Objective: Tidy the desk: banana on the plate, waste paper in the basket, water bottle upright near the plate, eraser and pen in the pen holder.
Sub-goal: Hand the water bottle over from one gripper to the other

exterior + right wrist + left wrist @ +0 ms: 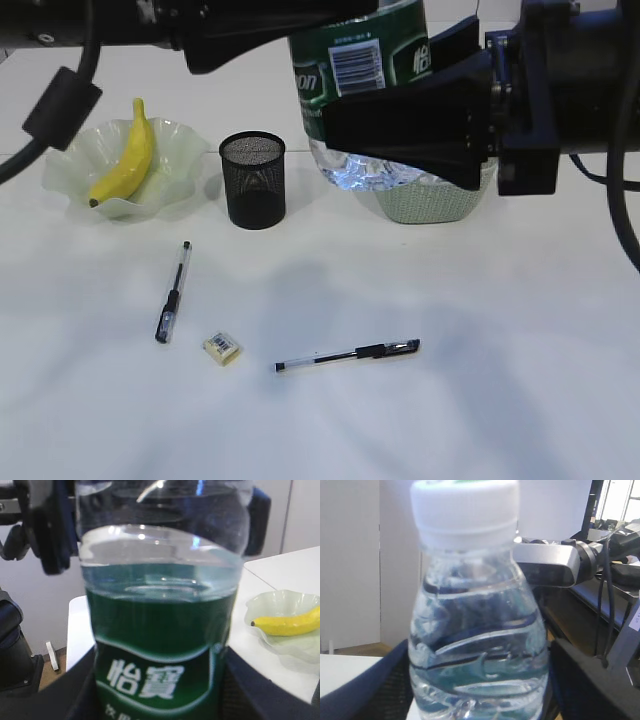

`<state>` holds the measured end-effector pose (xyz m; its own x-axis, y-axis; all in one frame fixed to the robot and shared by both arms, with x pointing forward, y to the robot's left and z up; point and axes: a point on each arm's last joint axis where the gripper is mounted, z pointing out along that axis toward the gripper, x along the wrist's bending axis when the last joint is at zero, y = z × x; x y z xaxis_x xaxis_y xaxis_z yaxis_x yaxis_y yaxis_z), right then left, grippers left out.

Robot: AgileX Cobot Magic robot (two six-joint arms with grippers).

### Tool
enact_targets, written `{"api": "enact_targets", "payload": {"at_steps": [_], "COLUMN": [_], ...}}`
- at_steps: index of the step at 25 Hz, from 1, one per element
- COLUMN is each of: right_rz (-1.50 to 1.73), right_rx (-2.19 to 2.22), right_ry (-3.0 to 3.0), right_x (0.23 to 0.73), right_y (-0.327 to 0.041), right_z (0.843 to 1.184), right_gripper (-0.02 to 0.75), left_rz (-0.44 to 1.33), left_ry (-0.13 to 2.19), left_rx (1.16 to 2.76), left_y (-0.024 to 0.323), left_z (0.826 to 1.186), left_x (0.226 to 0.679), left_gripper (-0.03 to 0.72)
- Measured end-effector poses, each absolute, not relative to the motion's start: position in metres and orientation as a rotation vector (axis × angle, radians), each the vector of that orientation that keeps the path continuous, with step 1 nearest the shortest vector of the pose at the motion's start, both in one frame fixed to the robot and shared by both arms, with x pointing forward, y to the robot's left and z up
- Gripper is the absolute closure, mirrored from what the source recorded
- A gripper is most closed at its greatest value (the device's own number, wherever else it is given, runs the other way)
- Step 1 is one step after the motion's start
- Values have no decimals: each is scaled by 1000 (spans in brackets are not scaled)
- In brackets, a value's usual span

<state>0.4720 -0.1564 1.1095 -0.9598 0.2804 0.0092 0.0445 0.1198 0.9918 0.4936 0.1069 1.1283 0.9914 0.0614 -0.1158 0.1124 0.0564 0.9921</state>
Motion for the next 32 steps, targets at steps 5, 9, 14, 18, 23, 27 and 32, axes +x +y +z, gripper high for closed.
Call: {"api": "enact_targets", "payload": {"at_steps": [5,9,14,18,23,27,32], "right_rz": [1945,1943,1943,1944,1942,1942,1942], "right_rx": [328,337,341,343,345,345,345], "right_ry": [2208,2203,2201,2202,2201,2201,2201], "right_x": [472,473,473,473,473,473,473], "right_y": [-156,-157,-157,-157,-157,-157,-157], "right_z": [1109,1110,1110,1110,1110,1110,1110], "right_gripper": [345,345,345,345,345,345,345], "left_rz": [-43,-23,-27,-37,-43,-45,-46], "left_ry": [139,100,84,92,96,99,100], "left_rx": [1519,1510,1503,1507,1506,1506,1506], "left_y": [106,103,99,98,98,98,98], "left_z": [1128,1138,1142,1138,1137,1137,1137], "left_x": [494,499,502,504,505,505,505], "left_gripper": [109,115,117,123,217,274,276]}}
